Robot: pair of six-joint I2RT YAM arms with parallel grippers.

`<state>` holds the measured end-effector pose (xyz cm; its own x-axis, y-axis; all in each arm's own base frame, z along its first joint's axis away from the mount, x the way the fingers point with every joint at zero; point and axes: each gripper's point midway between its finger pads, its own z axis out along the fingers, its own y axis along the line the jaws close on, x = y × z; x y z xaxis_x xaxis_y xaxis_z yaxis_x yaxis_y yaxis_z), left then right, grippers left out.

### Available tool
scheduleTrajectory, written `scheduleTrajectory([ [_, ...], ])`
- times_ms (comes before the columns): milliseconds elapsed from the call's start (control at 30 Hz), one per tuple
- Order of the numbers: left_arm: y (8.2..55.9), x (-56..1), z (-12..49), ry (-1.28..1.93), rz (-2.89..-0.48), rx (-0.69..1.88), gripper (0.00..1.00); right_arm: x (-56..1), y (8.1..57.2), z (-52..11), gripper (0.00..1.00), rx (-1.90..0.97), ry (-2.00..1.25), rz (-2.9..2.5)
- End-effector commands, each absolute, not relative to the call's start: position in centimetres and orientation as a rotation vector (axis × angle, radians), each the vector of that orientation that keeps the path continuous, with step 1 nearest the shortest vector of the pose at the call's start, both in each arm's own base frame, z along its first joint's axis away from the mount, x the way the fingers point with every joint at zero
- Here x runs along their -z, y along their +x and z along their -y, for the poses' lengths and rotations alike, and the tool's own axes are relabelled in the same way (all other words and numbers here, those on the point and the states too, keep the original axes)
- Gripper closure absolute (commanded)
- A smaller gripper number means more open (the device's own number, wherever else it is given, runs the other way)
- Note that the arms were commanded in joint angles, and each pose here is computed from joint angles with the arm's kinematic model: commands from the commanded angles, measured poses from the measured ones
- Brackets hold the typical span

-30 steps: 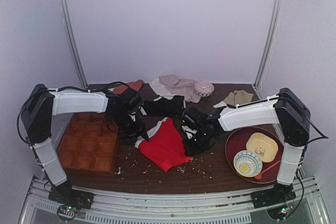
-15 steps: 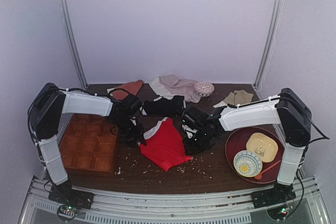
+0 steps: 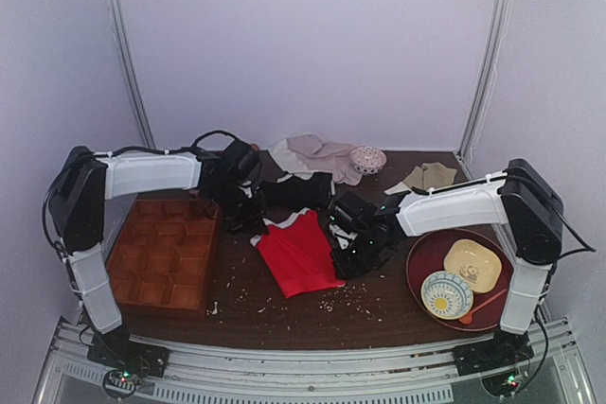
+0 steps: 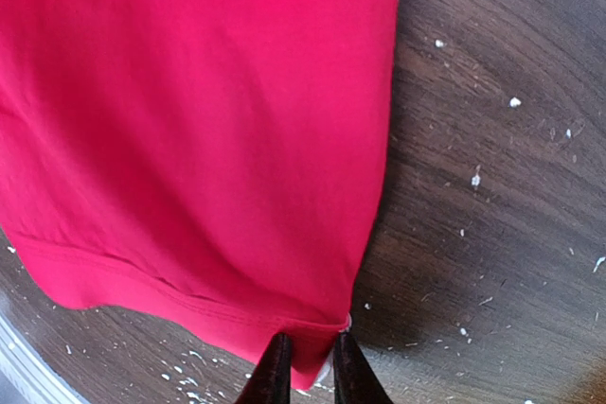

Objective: Roll the underwear
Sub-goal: Smooth out the underwear at the center of the board.

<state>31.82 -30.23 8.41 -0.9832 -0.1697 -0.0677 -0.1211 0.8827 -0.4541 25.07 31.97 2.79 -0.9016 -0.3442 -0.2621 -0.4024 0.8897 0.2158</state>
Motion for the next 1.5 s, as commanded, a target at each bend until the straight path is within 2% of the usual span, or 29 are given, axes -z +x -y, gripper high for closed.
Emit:
scheduleTrajectory([
  [0,32.7,-10.5,30.8,-0.195,-2.91,0.743,1.0,-2.7,24.9,-30.9,0.82,-0.34,-0.558,-2.853],
  [367,32.6,-7.1,30.2,-0.217,-2.987,0.641,0.97,-2.1,25.1,-30.3,0.83,-0.281,-0.561,-2.864],
  [467,32.4,-6.3,30.1,-0.222,-3.009,0.625,0.88,-1.6,25.7,-29.0,0.84,-0.2,-0.53,-2.874],
  [567,32.4,-5.8,30.1,-0.22,-3.018,0.614,0.87,-1.3,26.3,-27.7,0.83,-0.173,-0.485,-2.892],
  [633,32.5,-5.7,30.2,-0.225,-3.019,0.617,0.86,-1.5,26.6,-27.3,0.79,-0.164,-0.495,-2.886],
  [667,32.5,-5.6,30.3,-0.225,-3.02,0.623,0.87,-1.7,26.7,-27.2,0.76,-0.161,-0.511,-2.875],
  [767,32.6,-5.6,30.8,-0.226,-3.018,0.659,0.99,-3.0,27.0,-27.4,0.71,-0.166,-0.524,-2.836],
  [800,32.6,-5.6,30.9,-0.229,-3.019,0.664,1.0,-3.8,27.2,-27.5,0.7,-0.165,-0.523,-2.809],
  [900,32.7,-5.8,31.1,-0.239,-3.016,0.682,1.0,-6.8,27.0,-28.7,0.68,-0.188,-0.562,-2.711],
  [1067,32.8,-6.0,31.4,-0.251,-3.013,0.703,1.0,-9.9,24.1,-33.7,0.68,-0.391,-0.697,-2.622],
  [1233,32.7,-5.9,31.5,-0.253,-3.018,0.71,1.0,-8.1,21.4,-37.5,0.7,-0.413,-0.832,-2.615],
  [1467,32.5,-5.7,31.2,-0.259,-3.028,0.699,1.0,-6.5,21.7,-40.8,0.7,-0.363,-0.93,-2.565],
])
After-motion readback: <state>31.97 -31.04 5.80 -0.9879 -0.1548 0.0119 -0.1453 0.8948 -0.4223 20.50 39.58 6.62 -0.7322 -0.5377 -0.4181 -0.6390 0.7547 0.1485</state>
